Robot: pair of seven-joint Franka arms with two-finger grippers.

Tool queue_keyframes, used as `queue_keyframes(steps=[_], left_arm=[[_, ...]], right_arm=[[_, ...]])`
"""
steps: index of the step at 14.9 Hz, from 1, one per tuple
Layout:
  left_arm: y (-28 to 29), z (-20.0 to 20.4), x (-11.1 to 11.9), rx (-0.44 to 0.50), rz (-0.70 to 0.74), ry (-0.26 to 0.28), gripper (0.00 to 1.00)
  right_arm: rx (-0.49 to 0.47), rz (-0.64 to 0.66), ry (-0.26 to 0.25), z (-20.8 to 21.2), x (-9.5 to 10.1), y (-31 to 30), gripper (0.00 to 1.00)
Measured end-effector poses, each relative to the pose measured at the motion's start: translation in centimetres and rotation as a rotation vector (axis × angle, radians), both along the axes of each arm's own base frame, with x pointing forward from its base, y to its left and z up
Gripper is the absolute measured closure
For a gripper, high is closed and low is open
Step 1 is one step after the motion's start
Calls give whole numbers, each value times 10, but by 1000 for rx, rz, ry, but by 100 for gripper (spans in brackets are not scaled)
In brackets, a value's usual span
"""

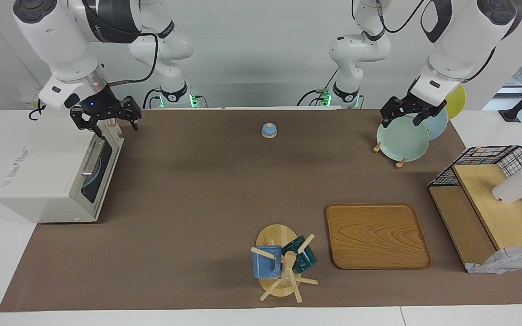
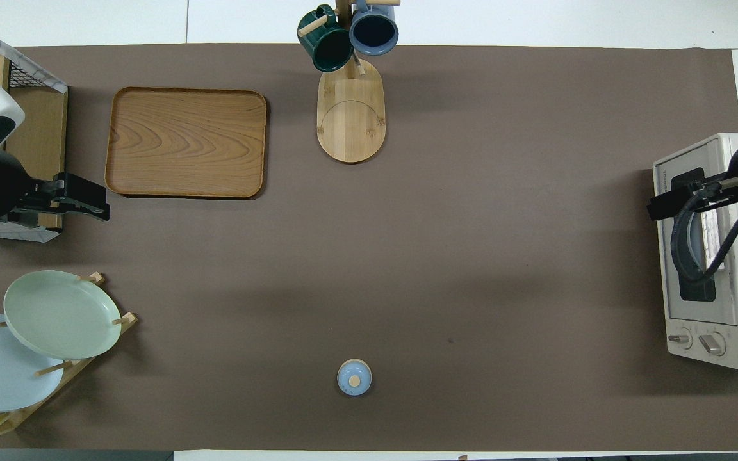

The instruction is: Put eggplant into oven

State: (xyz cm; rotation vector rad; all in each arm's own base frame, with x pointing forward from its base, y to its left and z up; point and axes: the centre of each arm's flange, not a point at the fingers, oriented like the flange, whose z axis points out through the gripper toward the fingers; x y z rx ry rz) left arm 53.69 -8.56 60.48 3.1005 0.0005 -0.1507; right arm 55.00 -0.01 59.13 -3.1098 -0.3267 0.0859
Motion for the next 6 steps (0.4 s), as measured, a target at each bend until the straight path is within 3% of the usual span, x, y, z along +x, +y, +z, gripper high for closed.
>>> queue_keyframes(steps=[6], left_arm=[[0, 0, 0, 0, 0, 0, 0]], right_arm=[[1, -26, 3, 0, 0, 1, 0]])
